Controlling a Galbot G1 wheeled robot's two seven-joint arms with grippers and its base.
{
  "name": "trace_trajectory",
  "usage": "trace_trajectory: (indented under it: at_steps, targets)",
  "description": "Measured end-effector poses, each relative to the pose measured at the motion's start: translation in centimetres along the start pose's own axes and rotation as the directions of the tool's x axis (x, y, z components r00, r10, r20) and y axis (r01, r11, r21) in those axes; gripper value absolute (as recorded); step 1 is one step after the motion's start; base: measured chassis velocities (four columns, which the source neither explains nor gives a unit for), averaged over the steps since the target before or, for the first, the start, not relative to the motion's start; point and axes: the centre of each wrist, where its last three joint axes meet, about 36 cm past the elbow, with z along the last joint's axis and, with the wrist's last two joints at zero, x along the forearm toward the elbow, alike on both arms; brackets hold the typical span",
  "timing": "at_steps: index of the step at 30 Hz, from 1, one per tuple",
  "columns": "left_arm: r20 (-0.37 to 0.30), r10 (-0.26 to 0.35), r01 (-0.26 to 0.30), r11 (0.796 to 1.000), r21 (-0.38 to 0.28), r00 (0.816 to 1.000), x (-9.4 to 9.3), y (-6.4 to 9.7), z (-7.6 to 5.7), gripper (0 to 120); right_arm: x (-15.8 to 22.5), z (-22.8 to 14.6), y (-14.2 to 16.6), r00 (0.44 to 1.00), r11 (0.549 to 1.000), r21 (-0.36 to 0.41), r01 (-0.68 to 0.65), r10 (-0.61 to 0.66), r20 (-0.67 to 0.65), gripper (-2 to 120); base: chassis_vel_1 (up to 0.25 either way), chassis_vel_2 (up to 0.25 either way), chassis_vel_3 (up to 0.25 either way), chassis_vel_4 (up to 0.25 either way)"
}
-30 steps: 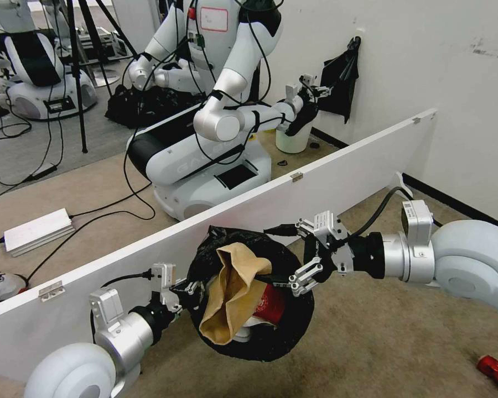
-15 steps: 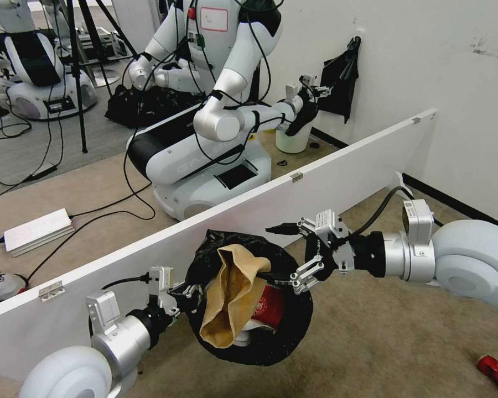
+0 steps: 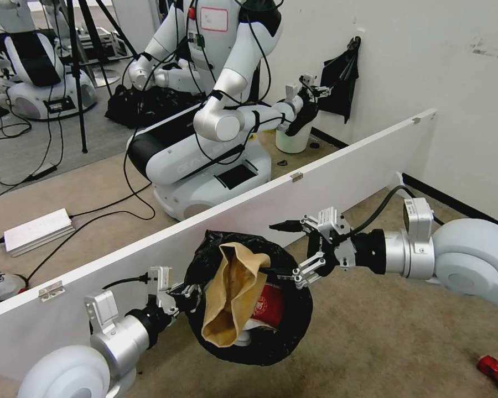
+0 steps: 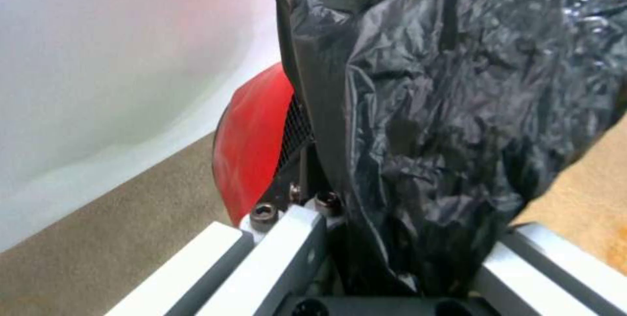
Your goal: Pick up the trash bin, then pick up the garbage from the floor and place it into the trash bin.
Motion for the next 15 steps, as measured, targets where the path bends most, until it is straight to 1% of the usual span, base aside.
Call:
trace_trajectory:
  at_steps: [15]
  targets:
    - [-0.008,0.007,-0.006,1.0,0.024,1.0,0.2,0.0,0.1,0,0.4,0.8,-1.3,0.999,0.999,0.0,-0.032,0.032,-0.011,98,0.0,0.0,0.0,0.0]
